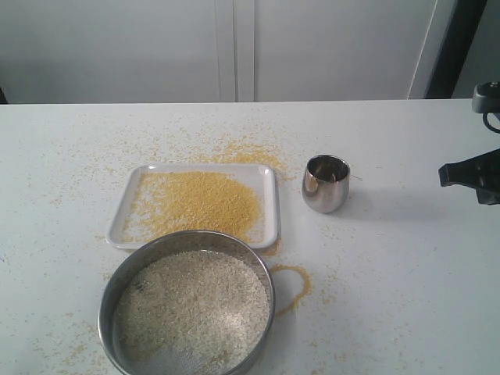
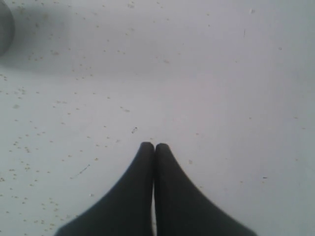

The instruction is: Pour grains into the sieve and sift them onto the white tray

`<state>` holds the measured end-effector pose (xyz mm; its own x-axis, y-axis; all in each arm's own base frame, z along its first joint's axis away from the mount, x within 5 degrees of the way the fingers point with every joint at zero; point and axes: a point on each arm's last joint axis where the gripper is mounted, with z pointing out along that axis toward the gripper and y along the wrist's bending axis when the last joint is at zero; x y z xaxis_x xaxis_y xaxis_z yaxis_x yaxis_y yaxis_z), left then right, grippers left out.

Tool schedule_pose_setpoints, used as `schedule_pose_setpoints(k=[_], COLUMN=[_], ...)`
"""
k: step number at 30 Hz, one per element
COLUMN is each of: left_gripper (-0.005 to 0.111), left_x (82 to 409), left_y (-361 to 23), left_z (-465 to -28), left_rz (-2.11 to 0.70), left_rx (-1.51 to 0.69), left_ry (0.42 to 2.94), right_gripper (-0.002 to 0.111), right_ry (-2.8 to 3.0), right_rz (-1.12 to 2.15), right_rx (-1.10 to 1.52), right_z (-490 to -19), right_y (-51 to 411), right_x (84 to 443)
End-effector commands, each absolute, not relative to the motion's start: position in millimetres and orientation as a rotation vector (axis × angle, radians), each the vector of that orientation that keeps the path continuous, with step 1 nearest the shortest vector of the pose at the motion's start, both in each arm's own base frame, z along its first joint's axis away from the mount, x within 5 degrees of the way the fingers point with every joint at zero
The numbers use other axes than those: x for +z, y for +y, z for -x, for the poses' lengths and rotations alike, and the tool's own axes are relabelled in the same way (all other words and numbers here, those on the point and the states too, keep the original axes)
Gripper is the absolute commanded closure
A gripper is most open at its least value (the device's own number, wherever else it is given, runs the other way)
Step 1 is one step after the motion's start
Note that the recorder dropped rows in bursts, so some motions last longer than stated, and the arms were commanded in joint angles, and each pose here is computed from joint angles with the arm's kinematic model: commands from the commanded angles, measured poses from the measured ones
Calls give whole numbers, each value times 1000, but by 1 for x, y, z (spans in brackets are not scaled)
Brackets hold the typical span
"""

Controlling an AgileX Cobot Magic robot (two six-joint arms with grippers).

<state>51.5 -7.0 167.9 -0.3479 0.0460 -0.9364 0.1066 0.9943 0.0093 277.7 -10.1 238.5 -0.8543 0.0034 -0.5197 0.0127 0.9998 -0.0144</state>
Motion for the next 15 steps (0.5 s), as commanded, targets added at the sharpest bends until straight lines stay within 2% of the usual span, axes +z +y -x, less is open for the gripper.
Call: schedule_pose_setpoints(k=[1,9,15], left_gripper=[107,107,107], left_x=[167,167,167], left_y=[-7,-7,-7], left_z=[-51,-51,-51], left_rz=[-96,-98,-98], left_rx=[-73,-70,-70], left_ry=[1923,1923,1923], right_gripper=[108,108,108], right_ry=[2595,2594,2478], right_rz=[-23,-22,-21], right_rx=[-23,-23,-27], right_z=[-279,-278,-264], right_y=[-11,-11,-11], right_x=[235,236,267])
